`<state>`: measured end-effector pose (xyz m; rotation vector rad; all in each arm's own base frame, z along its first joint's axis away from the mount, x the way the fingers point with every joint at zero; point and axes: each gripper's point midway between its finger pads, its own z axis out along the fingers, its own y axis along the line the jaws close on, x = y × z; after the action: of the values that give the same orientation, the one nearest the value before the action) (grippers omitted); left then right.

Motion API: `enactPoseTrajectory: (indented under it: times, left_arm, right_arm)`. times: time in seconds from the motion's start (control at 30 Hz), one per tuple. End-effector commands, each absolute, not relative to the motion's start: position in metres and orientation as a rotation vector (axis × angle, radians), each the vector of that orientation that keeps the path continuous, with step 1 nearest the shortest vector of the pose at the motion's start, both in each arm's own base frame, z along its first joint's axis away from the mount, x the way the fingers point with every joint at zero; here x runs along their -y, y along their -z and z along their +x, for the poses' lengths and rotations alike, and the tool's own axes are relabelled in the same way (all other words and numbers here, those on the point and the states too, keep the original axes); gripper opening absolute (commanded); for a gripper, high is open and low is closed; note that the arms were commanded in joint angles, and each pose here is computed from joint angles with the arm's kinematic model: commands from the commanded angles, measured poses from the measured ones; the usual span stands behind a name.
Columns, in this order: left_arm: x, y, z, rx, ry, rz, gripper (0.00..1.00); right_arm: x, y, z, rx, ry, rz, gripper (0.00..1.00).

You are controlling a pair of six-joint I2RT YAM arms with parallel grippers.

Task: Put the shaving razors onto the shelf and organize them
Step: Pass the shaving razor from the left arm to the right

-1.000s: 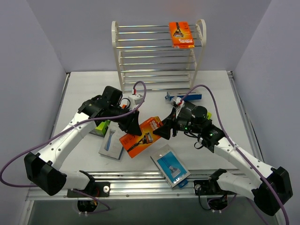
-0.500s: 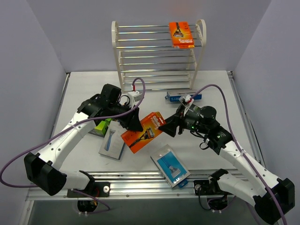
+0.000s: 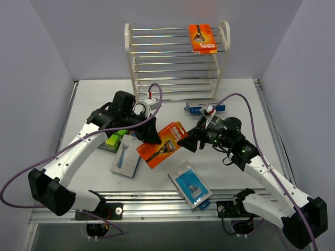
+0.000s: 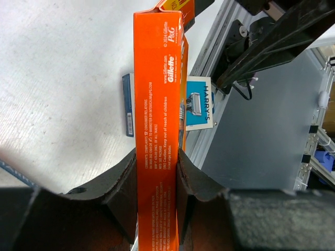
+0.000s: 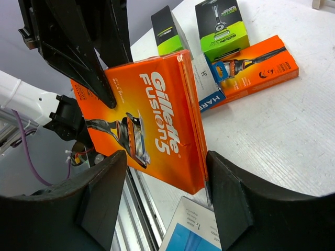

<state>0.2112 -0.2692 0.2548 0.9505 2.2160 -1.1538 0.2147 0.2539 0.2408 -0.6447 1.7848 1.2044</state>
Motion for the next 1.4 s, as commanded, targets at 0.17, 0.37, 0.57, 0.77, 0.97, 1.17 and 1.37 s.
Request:
enactPoseTrajectory:
  times: [0.17,0.37,0.57,0.77,0.97,1.17,1.37]
  left_arm:
    - [0.288,-0.291,0.207,-2.055,1.262,1.039,0.02]
    - [0.292,-0.291,0.201,-2.048,1.279,1.077,0.02]
    - [0.291,-0.288,0.201,-2.061,1.259,1.101,0.02]
    - [0.289,-0.278,0.214,-2.105,1.177,1.102,0.02]
    - [0.29,-0.276,0.232,-2.141,1.102,1.073,0.02]
    - [0.291,-0.289,0.248,-2.119,1.064,1.051,0.02]
    - [0.289,-0.292,0.265,-2.114,1.019,1.031,0.02]
  right_arm:
    - [-0.253,-0.243,0.219,-1.762,-1.181,-0.644,0.6]
    - [-0.256,-0.243,0.217,-1.755,-1.207,-0.66,0.55]
    - [-0.259,-0.248,0.208,-1.732,-1.255,-0.696,0.35]
    - [-0.262,-0.253,0.199,-1.71,-1.3,-0.73,0.14]
    - [-0.267,-0.257,0.189,-1.689,-1.343,-0.76,0.1]
    - [-0.273,-0.255,0.178,-1.682,-1.39,-0.793,0.1]
    - [-0.274,-0.264,0.17,-1.641,-1.424,-0.813,0.12]
